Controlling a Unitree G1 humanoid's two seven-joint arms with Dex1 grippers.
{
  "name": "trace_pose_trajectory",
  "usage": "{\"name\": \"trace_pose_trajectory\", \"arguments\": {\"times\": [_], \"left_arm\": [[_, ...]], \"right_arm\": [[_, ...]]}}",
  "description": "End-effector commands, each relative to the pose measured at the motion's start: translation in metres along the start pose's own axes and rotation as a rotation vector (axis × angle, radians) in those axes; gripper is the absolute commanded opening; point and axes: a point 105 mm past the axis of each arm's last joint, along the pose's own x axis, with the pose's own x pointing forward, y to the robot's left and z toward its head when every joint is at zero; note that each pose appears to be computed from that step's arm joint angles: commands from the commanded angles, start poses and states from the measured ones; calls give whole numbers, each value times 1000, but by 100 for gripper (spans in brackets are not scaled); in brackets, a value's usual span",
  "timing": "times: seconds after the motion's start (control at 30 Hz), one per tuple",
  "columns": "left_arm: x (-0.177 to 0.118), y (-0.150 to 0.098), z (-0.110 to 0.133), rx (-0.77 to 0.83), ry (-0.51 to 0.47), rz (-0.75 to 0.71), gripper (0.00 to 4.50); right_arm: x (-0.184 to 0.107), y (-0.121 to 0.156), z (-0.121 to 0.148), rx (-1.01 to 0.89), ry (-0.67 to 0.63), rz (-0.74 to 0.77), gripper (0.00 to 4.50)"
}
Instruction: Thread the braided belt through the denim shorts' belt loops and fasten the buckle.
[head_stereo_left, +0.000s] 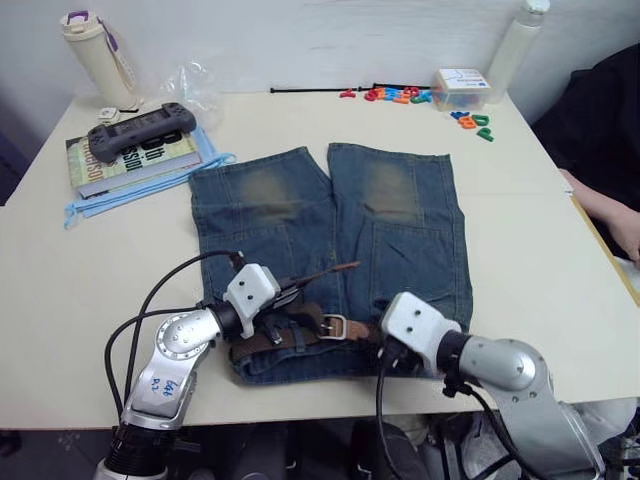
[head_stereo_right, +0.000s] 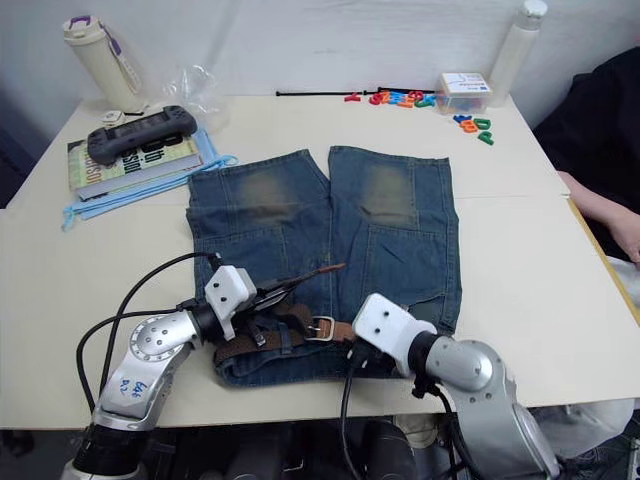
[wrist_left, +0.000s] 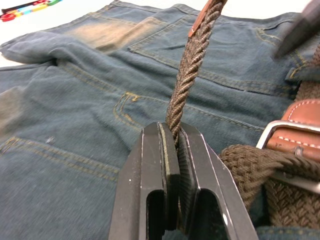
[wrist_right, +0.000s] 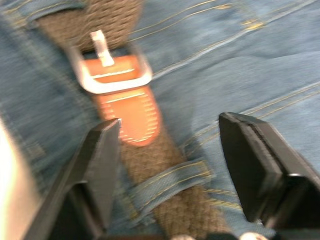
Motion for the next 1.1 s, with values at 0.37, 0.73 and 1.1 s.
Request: {"name": "trace_pose_trajectory", "arguments": {"times": [0.37, 0.73, 1.1], "left_arm": [[5, 1, 1, -1, -21, -20, 0], [9, 6, 1, 7, -13, 2, 0], [10, 10, 1, 3, 5, 34, 0]], "right_arm": [[-6, 18, 27, -255, -115, -121, 318], [14, 16, 27, -286, -101, -117, 318], [29, 11, 25, -269, -63, -103, 1]]}}
